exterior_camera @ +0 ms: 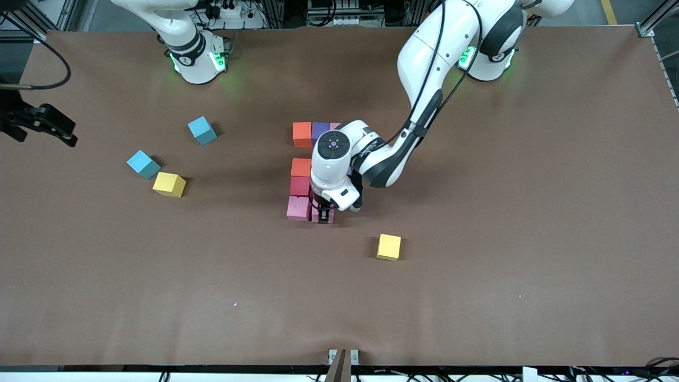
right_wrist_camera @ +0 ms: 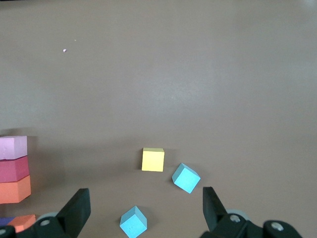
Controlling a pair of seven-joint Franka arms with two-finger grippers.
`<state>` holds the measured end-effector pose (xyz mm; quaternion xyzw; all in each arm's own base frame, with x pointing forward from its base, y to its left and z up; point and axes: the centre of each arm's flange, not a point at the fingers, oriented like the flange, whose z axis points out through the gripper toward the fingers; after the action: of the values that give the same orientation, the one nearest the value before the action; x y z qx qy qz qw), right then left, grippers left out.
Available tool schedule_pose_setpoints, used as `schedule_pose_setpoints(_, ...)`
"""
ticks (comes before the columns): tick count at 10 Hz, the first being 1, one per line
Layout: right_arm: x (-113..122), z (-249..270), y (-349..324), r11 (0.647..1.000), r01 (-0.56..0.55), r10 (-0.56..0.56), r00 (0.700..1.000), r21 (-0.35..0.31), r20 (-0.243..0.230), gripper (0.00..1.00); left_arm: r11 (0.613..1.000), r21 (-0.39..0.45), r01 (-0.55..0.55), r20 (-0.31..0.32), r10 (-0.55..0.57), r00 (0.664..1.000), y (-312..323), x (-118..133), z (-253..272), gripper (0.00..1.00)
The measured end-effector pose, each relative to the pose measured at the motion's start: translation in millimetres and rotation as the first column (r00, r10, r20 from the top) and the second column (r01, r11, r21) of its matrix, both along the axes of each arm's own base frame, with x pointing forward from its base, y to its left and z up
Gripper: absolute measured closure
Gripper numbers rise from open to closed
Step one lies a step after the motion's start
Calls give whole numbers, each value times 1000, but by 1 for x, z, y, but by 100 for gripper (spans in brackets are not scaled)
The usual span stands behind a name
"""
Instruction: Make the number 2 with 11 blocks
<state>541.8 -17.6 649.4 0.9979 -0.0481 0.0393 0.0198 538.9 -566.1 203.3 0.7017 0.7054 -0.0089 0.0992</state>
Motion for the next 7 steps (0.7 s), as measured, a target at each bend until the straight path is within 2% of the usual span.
schedule_pose_setpoints(2, -5, 6, -26, 999, 26, -26, 1000, 41, -12, 0, 1000, -3, -21, -1, 21, 1000, 0, 1, -2, 44)
schedule_pose_setpoints(7, -7, 29, -26, 999, 24, -25, 1000, 48, 19, 0, 1000, -22, -23, 18, 23, 1000, -1, 3, -2, 44)
